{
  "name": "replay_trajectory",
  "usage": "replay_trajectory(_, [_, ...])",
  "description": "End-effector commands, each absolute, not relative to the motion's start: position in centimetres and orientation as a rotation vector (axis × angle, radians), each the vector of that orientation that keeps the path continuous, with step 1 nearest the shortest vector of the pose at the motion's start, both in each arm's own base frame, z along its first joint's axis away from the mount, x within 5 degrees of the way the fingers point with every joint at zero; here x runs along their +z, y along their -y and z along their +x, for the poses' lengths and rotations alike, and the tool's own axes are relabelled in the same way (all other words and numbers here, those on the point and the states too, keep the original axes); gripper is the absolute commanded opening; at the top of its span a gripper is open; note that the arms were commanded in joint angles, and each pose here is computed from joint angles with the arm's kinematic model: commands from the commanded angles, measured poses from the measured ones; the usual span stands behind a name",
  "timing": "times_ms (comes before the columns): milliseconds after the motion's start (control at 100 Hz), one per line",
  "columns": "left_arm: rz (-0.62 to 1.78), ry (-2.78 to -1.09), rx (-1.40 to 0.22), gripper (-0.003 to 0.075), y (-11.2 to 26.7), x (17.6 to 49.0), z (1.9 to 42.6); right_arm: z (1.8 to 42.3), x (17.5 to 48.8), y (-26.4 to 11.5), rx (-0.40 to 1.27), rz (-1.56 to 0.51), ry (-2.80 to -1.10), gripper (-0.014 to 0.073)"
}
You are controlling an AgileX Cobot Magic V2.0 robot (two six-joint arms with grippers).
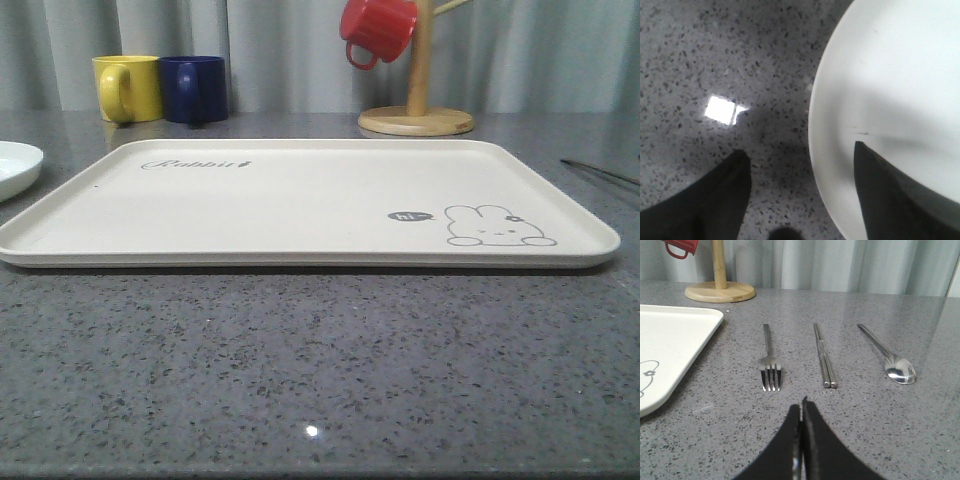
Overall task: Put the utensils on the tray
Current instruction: 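Grasp the white plate rim with the left gripper and lift it, then carry the plate over the tray and lower it onto the tray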
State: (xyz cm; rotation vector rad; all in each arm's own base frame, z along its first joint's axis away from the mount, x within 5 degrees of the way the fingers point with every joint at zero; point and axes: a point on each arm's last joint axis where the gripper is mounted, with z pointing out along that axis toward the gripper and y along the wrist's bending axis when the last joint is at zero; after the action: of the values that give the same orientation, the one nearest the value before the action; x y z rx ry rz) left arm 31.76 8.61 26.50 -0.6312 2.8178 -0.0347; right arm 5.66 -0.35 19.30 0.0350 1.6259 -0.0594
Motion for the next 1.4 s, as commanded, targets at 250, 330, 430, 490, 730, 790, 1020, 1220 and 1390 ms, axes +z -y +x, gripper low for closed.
replay_trajectory(250, [-0.635,-2.746,-0.045,0.0267,-8.8,27.1,32.7,5.5,20.1,0.4,-0.066,0.034,-1.528,-0.0061])
replay_trajectory(330, [-0.635,-2.744,-0.045,0.0158,-8.8,27.1,32.7,5.5,20.1,0.4,-0.066,0.034,-1.528,-0.0061])
replay_trajectory(430, [-0.634,-2.741,-0.044,0.0020,-8.8,27.1,32.8,5.5,20.1,0.4,-0.066,0.034,-1.528,-0.0061])
replay_trajectory(490, [-0.634,-2.738,-0.044,-0.0018,-8.9,27.1,32.8,5.5,20.1,0.4,-0.066,0.034,-1.528,-0.0061])
replay_trajectory(730, [-0.626,-2.631,-0.070,-0.0019,-8.6,29.0,32.5,5.5,20.1,0.4,-0.066,0.034,-1.528,-0.0061])
replay_trajectory(790, [-0.621,-2.562,-0.093,-0.0019,-8.3,30.4,32.2,5.5,20.1,0.4,-0.066,0.034,-1.528,-0.0061])
replay_trajectory(1020, [-0.421,-2.366,-0.139,-0.0019,-5.7,35.8,30.0,5.5,20.1,0.4,-0.066,0.034,-1.528,-0.0061])
replay_trajectory(1220, [-0.199,-2.303,-0.317,-0.0019,-1.0,38.1,28.9,5.5,20.1,0.4,-0.066,0.034,-1.528,-0.0061])
replay_trajectory(1390, [0.023,-2.348,-0.413,-0.0019,3.6,37.4,29.3,5.5,20.1,0.4,-0.066,0.034,-1.528,-0.0061])
